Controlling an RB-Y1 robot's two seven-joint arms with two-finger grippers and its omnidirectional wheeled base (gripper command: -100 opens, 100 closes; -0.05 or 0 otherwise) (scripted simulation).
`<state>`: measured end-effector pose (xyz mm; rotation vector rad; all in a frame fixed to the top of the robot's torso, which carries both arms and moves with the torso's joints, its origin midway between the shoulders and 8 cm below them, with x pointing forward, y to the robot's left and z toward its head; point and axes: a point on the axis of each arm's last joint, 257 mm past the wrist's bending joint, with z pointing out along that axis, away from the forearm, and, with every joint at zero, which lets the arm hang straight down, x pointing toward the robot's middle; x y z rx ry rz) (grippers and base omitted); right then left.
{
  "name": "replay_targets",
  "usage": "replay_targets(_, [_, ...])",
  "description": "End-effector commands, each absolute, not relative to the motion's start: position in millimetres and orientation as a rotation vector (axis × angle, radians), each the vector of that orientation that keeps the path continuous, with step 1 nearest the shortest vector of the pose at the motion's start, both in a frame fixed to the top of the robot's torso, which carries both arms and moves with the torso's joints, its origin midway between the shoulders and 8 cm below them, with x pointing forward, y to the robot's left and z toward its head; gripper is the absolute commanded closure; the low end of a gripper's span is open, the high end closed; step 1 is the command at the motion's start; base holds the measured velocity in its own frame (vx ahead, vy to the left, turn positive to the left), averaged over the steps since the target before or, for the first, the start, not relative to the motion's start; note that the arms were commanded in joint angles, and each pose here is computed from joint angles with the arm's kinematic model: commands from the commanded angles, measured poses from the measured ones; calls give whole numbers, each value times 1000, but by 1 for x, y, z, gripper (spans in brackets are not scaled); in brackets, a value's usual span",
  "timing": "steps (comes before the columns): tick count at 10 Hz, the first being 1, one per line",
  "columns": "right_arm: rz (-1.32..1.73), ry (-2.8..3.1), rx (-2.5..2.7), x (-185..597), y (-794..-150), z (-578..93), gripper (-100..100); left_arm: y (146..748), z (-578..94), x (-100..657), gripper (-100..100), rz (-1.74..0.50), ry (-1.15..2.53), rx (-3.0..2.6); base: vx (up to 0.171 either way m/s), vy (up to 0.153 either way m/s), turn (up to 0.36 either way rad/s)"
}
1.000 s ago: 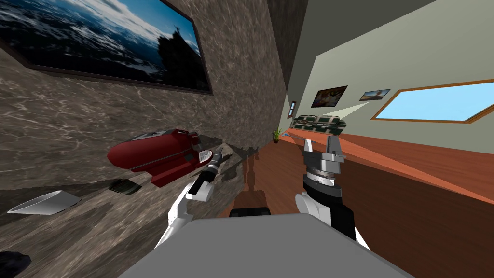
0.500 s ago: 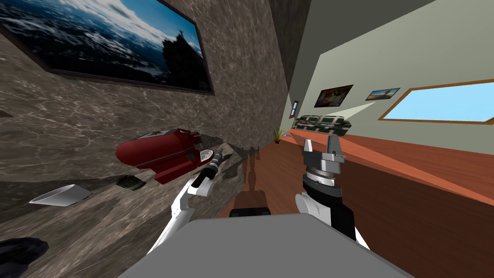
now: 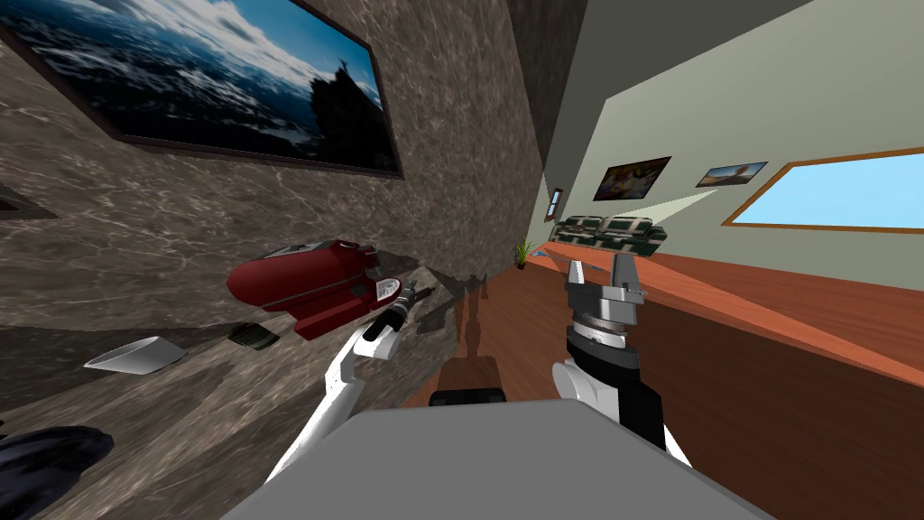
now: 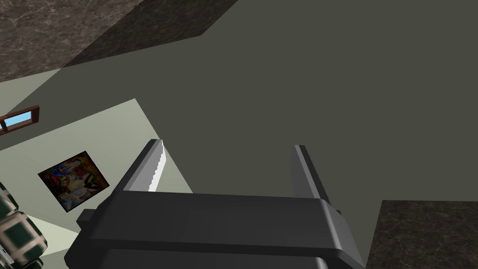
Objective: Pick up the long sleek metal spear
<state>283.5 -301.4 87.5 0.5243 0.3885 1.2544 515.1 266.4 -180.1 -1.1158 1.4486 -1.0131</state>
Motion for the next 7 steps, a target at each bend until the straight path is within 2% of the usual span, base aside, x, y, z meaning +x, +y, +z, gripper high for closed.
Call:
replay_targets(1, [1254,388,524,284,-301,87,0,270,-190,515,-100,-983,1473,-1151,0,-14,-3])
replay_targets(7, [1254,389,524,284,-301,87,0,295,-218,524,-100,-884,1526,-1277,5,-19,34])
